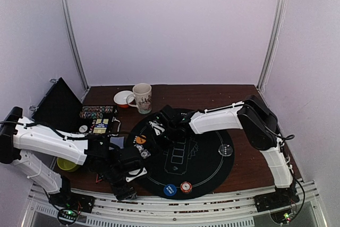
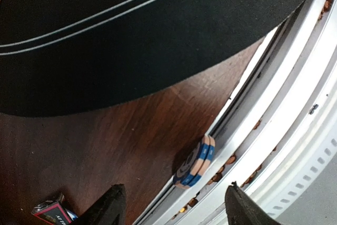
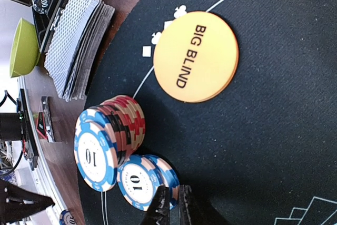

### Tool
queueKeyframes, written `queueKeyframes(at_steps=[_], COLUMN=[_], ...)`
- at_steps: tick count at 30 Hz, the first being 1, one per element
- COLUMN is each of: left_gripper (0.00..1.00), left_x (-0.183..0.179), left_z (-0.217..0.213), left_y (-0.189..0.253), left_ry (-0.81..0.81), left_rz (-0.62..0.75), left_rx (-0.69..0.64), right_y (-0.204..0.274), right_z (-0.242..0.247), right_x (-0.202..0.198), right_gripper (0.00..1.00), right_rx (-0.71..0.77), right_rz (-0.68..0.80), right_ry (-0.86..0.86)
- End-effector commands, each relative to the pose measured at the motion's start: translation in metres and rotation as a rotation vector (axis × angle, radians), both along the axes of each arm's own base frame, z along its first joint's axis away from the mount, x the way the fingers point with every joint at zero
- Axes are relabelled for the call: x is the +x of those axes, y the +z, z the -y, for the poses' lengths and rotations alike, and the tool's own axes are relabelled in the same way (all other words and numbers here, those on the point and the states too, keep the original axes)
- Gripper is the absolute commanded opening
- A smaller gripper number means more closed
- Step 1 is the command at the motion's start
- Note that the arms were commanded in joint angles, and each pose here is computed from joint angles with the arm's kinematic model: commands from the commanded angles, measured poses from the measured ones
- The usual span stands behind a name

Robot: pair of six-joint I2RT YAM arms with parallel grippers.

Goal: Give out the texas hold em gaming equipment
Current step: Pick up the pile of poker chips from the corner of the board.

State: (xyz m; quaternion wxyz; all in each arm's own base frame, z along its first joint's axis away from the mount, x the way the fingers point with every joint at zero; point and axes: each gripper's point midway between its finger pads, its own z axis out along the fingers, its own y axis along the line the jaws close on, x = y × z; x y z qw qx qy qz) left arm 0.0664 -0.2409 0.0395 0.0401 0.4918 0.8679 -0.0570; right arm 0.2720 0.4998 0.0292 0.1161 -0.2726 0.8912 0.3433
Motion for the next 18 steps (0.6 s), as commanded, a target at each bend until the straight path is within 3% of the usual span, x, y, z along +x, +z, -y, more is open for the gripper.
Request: queueKeyframes(at_steps=[1, 11, 18], left_gripper=[0.67, 0.62, 0.42], left_x=[0.001, -0.016, -0.012], left_z=[-0.003, 0.011, 0.008], left_y=[-0.003, -0.010, -0.019], left_ry=[0.008, -0.066, -0.061], left_rz=[-0.032, -0.139, -0.129], left_rx=[-0.018, -0.051, 0.007], right_y=[-0.010, 0.009, 0.026], right_z=[0.009, 0.032, 0.041], right_x=[-0.009, 0.013, 0.022], right_gripper=[0.11, 0.12, 0.14], right_rx=[-0.051, -0.048, -0.030], right_rz=[-0.035, 0.018, 0.050], right_ry=[0.023, -0.007, -0.013])
